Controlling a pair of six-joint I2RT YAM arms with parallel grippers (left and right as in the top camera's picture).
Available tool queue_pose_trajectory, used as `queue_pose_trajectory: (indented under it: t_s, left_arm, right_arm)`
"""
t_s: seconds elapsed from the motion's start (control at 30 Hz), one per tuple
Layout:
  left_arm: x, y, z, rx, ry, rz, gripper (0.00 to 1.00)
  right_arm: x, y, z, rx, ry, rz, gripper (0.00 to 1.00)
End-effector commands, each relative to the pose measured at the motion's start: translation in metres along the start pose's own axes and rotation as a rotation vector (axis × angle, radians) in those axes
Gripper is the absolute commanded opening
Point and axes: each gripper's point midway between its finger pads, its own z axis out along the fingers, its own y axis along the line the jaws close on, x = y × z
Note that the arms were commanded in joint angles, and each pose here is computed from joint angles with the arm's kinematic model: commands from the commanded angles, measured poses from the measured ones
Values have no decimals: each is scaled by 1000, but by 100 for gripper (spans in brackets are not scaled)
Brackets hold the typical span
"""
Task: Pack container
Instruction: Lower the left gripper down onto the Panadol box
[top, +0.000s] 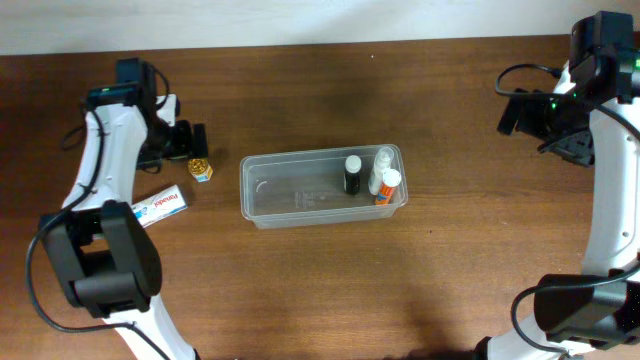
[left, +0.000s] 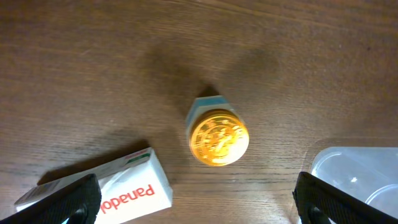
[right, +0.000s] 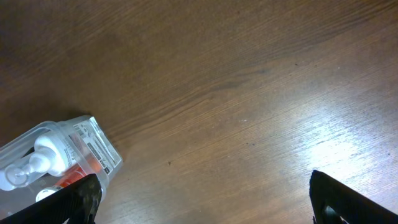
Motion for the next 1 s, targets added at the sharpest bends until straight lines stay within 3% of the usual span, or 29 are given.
queue_pose_trajectory:
  t_s: [0.0, 0.2, 0.53, 0.97]
  left_arm:
    - [-10, -3, 0, -46, -19, -7, 99]
    - [-11, -10, -7, -32, -7, -4, 99]
    - [20, -6, 12, -45, 213, 1, 100]
    - [5, -5, 15, -53, 154, 5, 99]
  right_arm:
    - [-1, -2, -2, 7, -10, 7, 98]
    - [-1, -2, -2, 7, -10, 7, 98]
    - [-1, -2, -2, 7, -10, 7, 98]
    - [-1, -2, -2, 7, -10, 7, 98]
